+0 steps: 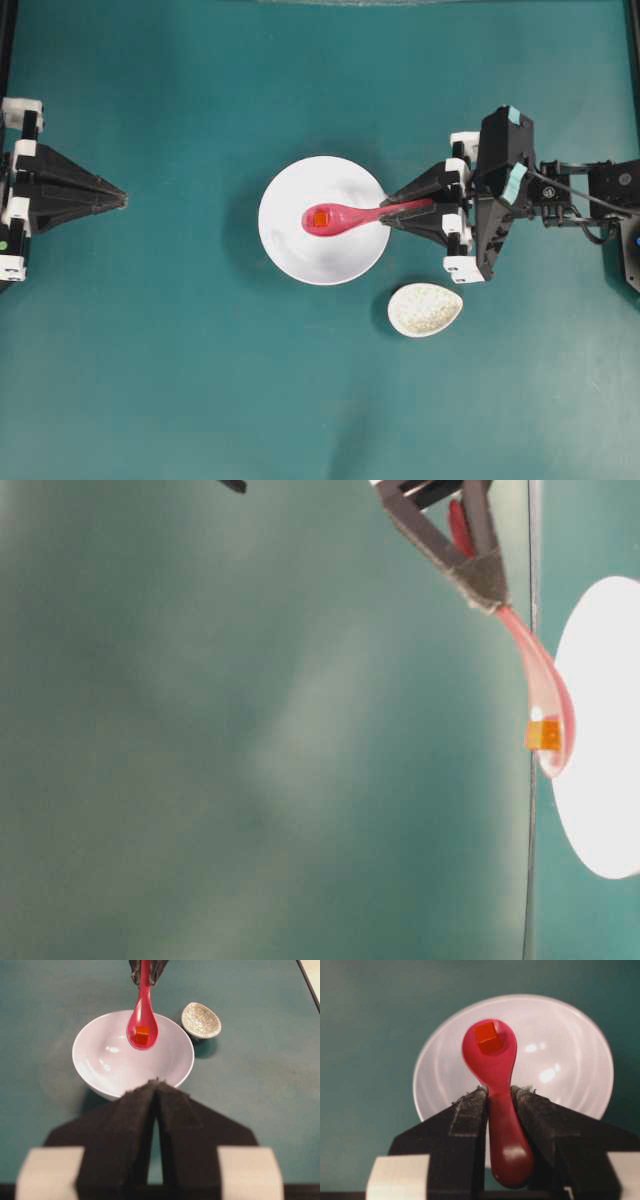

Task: Grip the spoon and scoop the red block from the bowl with right arm.
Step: 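Hold the spoon with the cube raised above the white bowl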

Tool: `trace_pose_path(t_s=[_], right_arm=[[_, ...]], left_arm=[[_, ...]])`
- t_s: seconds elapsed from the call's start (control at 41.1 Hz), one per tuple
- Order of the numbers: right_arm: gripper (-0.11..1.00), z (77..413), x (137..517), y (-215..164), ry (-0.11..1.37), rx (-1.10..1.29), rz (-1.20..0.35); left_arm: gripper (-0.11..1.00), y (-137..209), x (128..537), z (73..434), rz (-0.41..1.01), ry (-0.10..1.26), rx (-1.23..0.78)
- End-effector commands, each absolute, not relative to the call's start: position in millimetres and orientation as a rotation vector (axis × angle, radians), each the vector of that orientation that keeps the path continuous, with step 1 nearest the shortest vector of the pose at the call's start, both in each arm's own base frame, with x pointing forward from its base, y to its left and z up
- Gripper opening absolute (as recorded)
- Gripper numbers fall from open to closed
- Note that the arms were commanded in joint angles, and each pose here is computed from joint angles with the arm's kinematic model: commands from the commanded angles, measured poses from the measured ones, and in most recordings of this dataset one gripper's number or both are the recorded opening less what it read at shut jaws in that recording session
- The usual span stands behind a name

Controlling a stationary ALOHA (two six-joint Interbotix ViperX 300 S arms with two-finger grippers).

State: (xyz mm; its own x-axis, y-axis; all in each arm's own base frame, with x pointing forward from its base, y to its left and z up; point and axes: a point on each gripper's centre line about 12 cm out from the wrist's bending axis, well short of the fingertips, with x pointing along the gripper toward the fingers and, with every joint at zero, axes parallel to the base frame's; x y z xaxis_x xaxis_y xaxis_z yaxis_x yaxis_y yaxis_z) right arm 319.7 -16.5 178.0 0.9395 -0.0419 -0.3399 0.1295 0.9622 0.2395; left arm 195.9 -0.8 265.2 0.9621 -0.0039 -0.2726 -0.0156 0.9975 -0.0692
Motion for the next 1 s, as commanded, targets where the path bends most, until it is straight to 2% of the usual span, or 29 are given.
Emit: trace_pose_path(t_s=[0.0,0.195,0.365,0.973], right_arm=[[0.24,206,326,-18,0.294,0.259,-0.088],[0.24,240,330,-22,0.335,0.258,-0.106],[0.24,257,331,-23,0.361,0.257,-0.112],[0.23,277,329,-23,0.298,0.297,-0.113]], left_arm=[[0.00,-1,200,277,0.005,0.250,-0.070],[0.00,-1,200,276,0.003,0.252,-0.065],[0.00,-1,200,276,0.004,0.253,-0.065],[0.00,-1,200,277,0.004,0.249,-0.067]])
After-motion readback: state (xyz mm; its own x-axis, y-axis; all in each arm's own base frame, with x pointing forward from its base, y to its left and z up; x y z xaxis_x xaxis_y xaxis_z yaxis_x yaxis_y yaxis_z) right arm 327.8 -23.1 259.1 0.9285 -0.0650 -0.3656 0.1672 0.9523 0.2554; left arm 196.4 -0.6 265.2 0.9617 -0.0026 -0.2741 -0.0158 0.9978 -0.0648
